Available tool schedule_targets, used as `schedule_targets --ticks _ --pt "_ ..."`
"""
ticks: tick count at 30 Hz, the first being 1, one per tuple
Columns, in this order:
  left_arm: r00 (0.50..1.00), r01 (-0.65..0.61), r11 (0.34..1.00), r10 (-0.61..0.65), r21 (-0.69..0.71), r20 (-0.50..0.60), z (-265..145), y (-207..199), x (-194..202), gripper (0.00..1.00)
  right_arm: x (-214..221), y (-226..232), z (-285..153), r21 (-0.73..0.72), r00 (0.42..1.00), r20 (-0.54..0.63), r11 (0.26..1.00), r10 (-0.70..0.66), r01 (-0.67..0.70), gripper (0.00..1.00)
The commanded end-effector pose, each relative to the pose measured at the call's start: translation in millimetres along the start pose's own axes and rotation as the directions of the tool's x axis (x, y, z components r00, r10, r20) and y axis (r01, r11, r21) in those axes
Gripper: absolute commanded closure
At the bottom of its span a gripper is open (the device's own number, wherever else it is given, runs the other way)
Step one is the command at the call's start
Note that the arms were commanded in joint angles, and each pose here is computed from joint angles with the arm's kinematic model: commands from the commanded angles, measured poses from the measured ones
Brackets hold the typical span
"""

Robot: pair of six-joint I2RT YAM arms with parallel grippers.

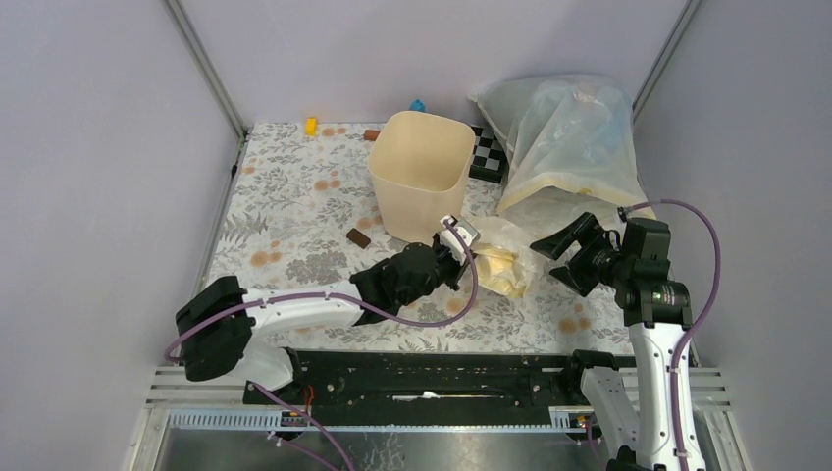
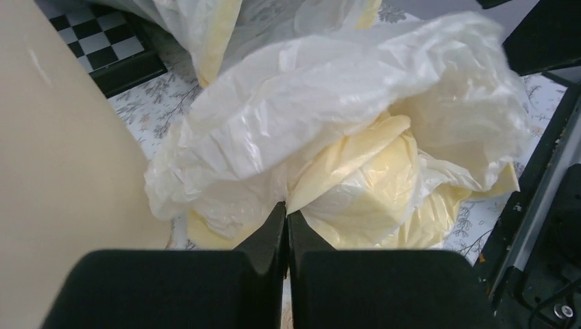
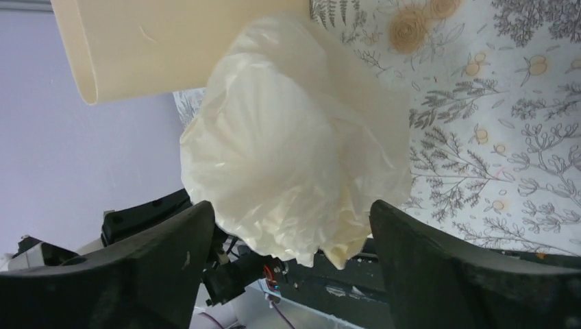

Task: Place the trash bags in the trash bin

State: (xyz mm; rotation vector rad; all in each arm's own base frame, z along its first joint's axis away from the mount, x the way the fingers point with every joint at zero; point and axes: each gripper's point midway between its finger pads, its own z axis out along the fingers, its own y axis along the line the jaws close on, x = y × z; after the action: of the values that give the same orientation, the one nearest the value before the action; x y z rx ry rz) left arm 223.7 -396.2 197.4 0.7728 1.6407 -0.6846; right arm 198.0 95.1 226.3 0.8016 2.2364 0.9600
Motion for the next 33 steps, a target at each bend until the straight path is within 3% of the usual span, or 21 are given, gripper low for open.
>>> schedule_targets --ticks 1,4,7,11,19,25,28,33 --pt "0.999 -0.034 0.998 0.035 -0.047 0.016 -13.2 10.6 -29.7 1.00 -12.0 24.9 -15.2 -0.086 0.971 0.072 0.968 -0.230 0.236 0.01" --pt "0.998 -0.059 0.998 0.059 0.001 -0.008 -17.5 3.7 -31.7 1.00 -0.2 45.7 -30.7 -0.198 0.910 0.059 0.889 -0.410 0.413 0.00" --pt "0.998 -0.061 0.997 0.061 0.039 -0.010 -20.6 -2.8 -36.8 1.00 14.2 64.7 -41.3 -0.332 0.864 0.044 0.808 -0.502 0.486 0.01" --pt "0.999 -0.039 0.997 0.040 0.063 -0.016 -24.0 -7.8 -43.6 1.00 9.3 63.6 -37.1 -0.320 0.853 0.046 0.801 -0.520 0.506 0.09" --pt "1.000 -0.002 0.995 0.005 0.104 -0.025 -23.0 -17.6 -50.4 1.00 19.5 67.9 -25.2 -0.399 0.824 0.023 0.751 -0.566 0.526 0.15" --pt "1.000 0.025 0.993 -0.022 0.116 -0.021 -18.8 -22.2 -53.6 1.00 40.1 57.0 1.6 -0.370 0.780 -0.066 0.742 -0.622 0.559 0.23" --pt "0.999 0.026 0.993 -0.023 0.118 -0.029 -16.7 -23.2 -52.7 1.00 48.0 50.5 18.4 -0.306 0.749 -0.100 0.736 -0.655 0.603 0.38" --pt "0.999 0.020 0.996 -0.015 0.088 -0.050 -18.3 -17.3 -48.9 1.00 29.5 35.0 38.7 -0.131 0.770 -0.122 0.779 -0.626 0.613 0.88"
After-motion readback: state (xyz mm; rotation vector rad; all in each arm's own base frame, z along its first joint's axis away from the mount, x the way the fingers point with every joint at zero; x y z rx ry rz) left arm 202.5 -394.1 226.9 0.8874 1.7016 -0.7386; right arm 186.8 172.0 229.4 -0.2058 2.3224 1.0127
